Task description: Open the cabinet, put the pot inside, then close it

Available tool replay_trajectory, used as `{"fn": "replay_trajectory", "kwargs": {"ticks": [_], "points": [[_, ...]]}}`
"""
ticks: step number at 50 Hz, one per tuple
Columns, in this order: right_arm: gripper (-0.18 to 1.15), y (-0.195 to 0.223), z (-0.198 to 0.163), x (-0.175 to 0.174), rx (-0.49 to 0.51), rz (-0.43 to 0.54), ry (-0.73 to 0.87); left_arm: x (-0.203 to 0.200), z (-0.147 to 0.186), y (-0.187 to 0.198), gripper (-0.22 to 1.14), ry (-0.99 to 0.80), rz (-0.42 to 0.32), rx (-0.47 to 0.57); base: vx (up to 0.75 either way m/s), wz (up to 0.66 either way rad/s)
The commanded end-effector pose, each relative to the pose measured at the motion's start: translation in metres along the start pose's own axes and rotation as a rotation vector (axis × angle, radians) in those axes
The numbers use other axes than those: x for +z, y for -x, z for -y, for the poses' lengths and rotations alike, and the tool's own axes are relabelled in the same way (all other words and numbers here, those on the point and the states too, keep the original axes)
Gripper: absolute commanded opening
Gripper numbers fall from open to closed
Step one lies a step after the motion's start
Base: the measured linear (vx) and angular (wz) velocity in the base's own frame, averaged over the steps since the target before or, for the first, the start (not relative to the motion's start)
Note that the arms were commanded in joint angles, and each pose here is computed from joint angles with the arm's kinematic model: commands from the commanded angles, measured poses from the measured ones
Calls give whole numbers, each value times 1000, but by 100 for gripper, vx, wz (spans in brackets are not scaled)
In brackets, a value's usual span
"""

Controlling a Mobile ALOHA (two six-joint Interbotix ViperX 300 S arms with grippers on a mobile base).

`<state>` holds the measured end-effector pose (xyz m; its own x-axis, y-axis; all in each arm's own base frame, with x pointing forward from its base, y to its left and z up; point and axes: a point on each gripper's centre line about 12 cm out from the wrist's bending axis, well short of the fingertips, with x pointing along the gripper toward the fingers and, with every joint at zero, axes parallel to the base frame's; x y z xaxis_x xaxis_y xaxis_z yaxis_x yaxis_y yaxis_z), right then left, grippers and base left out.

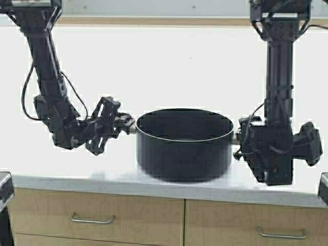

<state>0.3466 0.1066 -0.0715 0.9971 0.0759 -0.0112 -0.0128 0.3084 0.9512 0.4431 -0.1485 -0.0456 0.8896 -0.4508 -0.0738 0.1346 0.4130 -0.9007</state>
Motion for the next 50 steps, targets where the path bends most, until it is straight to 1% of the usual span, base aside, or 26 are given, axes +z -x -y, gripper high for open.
{"fn": "replay_trajectory", "kwargs": {"ticks": [1,5,9,16,25,31,35,39,46,50], "points": [[7,2,-42,1,76,-50,-15,7,29,11,2,-48,6,-39,0,0],[7,8,-61,5,97,-75,-16,7,43,26,3,-54,3,-49,0,0],[7,16,-76,9,111,-102,-21,6,65,43,3,-62,11,-80,0,0],[7,29,-100,17,138,-128,-10,7,94,65,3,-68,30,-104,0,0],[7,48,-130,22,181,-185,-41,2,136,93,3,-67,19,-144,1,0],[7,67,-152,28,205,-197,-30,2,167,113,3,-74,46,-171,5,0],[7,76,-168,33,236,-198,-41,6,185,123,3,-89,67,-182,6,1],[8,81,-186,38,263,-198,-54,10,201,131,3,-96,67,-178,4,1],[8,84,-215,43,276,-216,-58,22,238,140,4,-96,74,-181,3,0],[8,84,-237,44,289,-231,-59,32,259,146,4,-109,97,-174,4,-1]]}}
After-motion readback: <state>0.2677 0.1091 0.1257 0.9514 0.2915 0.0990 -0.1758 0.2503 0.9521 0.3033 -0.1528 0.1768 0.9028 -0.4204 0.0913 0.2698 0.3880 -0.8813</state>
